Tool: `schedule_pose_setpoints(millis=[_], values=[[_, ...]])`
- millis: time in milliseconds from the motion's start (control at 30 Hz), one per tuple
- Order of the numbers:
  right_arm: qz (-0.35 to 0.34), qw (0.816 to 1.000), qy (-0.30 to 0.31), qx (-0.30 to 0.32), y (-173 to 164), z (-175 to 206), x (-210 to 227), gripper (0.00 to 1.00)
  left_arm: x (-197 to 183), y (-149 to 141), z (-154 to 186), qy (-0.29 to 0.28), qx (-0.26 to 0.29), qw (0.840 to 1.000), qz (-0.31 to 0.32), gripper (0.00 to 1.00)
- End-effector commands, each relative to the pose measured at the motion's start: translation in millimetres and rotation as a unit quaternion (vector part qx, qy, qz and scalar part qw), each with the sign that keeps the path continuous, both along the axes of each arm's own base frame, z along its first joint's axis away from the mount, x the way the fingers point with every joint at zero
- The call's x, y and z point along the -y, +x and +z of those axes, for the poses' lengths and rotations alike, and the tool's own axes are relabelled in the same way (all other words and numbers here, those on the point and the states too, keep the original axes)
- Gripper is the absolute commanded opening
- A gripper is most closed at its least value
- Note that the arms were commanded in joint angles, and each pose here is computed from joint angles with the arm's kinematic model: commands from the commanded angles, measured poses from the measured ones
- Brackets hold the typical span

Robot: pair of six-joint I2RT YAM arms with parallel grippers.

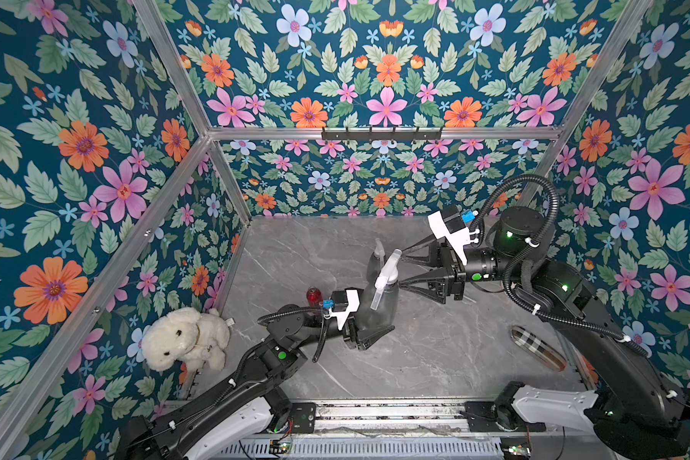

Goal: Attach spray nozzles to spray bottles
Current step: Screw the spray nozzle on the spray bottle.

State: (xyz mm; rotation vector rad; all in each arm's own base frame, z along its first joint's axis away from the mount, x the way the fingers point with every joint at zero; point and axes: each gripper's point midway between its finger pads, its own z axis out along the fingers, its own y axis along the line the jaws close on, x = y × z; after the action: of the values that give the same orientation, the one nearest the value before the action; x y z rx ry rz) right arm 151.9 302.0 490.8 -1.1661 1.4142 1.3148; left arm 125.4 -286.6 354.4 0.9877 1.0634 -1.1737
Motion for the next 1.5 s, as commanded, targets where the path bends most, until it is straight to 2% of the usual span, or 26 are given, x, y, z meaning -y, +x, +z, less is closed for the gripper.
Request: schedule_pose_setpoints(millis=[0,400,667,833,1033,1200,1467], values=[[0.041,0.999,0.017,0.020,-10,11,-3,0.72,-2,-8,15,-0.023,0.014,0.999,-0.022,0.00],[0.029,0.999,0.012,0.026,2,9,-10,0.68,0,-6,12,-0.018,0.007,0.999,-0.027,0.00],[0.037,0.999,0.012,0.025,1,6,-13,0.60,0,-4,11,-0.019,0.003,0.999,-0.028,0.00],[0.039,0.999,0.015,0.025,1,6,-15,0.50,-1,-3,11,-0.020,0.002,0.999,-0.026,0.00],[0.036,0.999,0.018,0.021,2,3,-14,0.32,-1,-1,11,-0.021,0.001,1.000,-0.023,0.00],[0.032,0.999,0.021,0.019,2,2,-14,0.26,-3,0,12,-0.025,0.002,1.000,-0.015,0.00],[0.020,0.999,0.017,0.020,1,-5,-18,0.22,-9,9,18,-0.043,0.001,0.999,0.018,0.00]])
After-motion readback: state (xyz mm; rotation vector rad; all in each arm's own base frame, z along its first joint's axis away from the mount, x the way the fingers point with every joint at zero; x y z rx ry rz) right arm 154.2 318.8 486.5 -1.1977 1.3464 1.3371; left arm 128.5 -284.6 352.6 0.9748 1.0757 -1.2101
